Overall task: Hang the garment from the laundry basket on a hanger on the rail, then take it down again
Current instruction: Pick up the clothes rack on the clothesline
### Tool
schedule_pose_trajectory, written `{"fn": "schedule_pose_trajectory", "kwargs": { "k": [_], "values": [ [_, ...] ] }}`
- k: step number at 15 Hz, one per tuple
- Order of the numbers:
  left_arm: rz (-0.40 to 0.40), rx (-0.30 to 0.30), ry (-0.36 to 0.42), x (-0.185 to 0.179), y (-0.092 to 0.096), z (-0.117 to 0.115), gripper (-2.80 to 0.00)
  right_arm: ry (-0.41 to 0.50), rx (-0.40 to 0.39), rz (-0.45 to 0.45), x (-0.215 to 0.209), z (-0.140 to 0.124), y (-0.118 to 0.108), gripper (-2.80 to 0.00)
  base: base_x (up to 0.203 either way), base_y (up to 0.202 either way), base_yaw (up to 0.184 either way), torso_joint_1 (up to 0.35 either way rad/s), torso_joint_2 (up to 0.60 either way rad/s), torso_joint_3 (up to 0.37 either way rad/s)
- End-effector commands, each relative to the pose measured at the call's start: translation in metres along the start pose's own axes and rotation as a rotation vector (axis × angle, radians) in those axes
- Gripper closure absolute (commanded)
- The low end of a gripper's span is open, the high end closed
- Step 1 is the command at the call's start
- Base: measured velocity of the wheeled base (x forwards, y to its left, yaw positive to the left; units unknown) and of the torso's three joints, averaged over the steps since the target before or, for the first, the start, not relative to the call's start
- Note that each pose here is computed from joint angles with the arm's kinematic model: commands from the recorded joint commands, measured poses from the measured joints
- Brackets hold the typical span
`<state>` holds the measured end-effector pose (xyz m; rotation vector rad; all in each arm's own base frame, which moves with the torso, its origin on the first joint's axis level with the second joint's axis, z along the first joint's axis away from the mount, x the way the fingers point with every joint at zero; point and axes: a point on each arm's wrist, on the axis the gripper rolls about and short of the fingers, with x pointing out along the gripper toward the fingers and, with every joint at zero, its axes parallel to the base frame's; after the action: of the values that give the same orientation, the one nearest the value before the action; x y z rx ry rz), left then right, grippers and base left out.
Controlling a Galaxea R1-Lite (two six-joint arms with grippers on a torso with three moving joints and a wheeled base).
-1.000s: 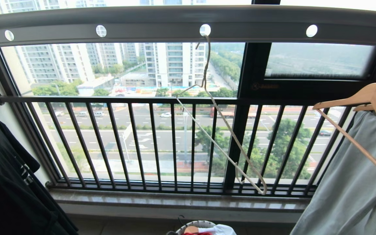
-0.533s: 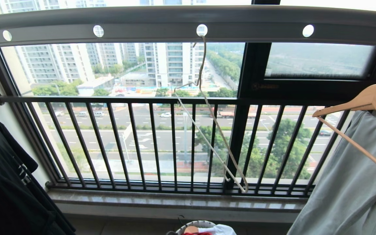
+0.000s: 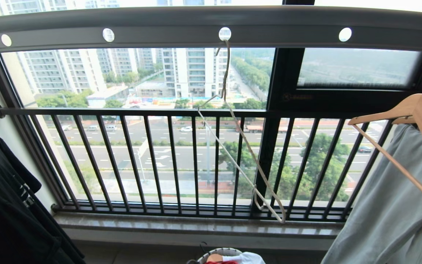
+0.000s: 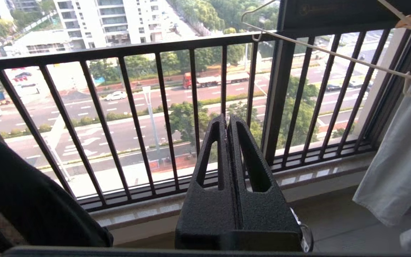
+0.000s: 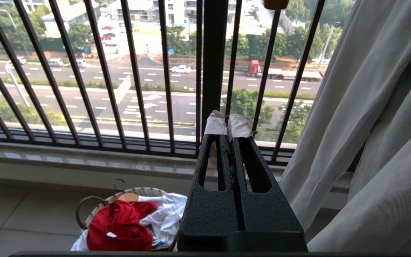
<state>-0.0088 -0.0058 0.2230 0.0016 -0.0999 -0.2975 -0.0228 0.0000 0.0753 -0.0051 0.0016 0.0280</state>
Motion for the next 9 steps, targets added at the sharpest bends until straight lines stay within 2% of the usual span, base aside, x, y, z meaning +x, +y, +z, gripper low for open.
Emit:
{"fn": "schedule_pose_trajectory", "kwargs": {
  "k": [1,4,6,9],
  "values": [
    [-0.145,-0.048,0.133,0.051,0.010,0.023,0.00,0.001,-0.001,0.001,0.000,0.000,0.000,0.00,0.000,0.000,0.000,0.000,0.00,0.000],
    [-0.355,-0.095,0.231,0.108,0.010,0.039,0.00,0.001,-0.001,0.001,0.000,0.000,0.000,0.00,0.000,0.000,0.000,0.000,0.00,0.000],
    [-0.513,-0.139,0.285,0.148,-0.005,0.049,0.00,0.001,-0.001,0.001,0.000,0.000,0.000,0.00,0.000,0.000,0.000,0.000,0.00,0.000],
    [-0.685,-0.197,0.329,0.193,-0.039,0.056,0.00,0.001,0.001,0.001,0.000,0.000,0.000,0.00,0.000,0.000,0.000,0.000,0.00,0.000]
  ]
}}
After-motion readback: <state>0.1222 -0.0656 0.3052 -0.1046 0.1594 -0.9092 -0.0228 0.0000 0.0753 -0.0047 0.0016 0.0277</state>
